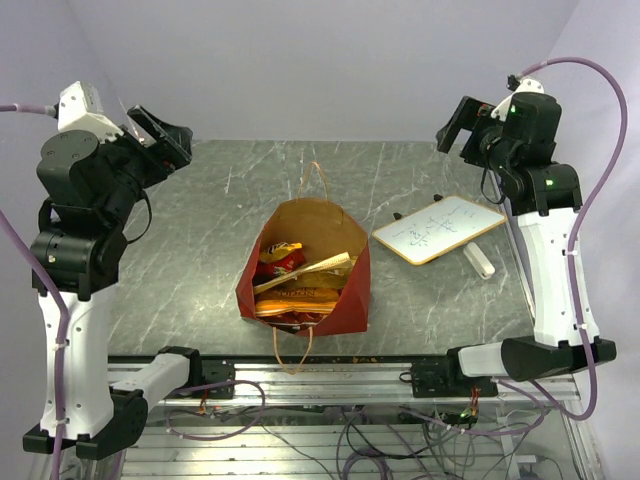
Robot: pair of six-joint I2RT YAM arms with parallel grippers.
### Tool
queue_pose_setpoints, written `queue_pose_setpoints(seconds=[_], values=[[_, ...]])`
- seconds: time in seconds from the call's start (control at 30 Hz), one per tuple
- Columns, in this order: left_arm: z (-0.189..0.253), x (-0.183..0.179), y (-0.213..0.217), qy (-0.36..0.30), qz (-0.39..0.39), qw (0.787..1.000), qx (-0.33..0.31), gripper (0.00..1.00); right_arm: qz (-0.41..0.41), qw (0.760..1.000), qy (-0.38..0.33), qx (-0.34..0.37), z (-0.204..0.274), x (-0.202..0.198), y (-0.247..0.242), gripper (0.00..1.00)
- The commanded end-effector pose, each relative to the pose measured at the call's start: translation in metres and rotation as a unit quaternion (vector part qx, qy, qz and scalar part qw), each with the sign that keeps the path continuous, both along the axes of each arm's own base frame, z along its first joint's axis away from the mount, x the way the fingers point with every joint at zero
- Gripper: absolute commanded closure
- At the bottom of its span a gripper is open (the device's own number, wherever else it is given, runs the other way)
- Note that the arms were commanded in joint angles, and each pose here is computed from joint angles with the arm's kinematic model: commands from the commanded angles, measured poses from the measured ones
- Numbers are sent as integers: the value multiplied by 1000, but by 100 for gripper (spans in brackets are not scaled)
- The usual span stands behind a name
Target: Take the snacks out of the paper bag
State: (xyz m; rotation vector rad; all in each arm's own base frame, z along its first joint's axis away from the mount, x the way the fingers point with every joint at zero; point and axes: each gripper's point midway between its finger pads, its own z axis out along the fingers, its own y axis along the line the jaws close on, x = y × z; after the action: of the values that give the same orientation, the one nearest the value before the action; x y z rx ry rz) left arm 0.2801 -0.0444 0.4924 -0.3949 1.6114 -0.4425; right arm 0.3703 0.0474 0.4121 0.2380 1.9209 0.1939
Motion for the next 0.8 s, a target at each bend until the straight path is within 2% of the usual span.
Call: queue_pose_setpoints(seconds=[0.0, 0.2, 0.4, 0.5, 0.63, 0.77], values=[[-17, -7, -5, 34, -9, 999, -10, 4, 101, 992, -13, 70, 4, 0, 34, 0], [-47, -16, -27, 89, -68, 993, -27, 7, 252, 959, 14, 126, -16, -11, 88, 0], [-85, -28, -56, 161, -146, 975, -51, 4, 383, 917, 67, 89, -45, -25, 175, 0], [-104, -35, -66, 195, -173, 964, -59, 3, 416, 901, 78, 90, -55, -26, 209, 0], [-120, -42, -74, 231, -197, 951, -66, 4, 458, 882, 80, 71, -64, -27, 247, 8], [-122, -45, -79, 238, -212, 945, -73, 4, 482, 870, 86, 56, -73, -25, 274, 19]])
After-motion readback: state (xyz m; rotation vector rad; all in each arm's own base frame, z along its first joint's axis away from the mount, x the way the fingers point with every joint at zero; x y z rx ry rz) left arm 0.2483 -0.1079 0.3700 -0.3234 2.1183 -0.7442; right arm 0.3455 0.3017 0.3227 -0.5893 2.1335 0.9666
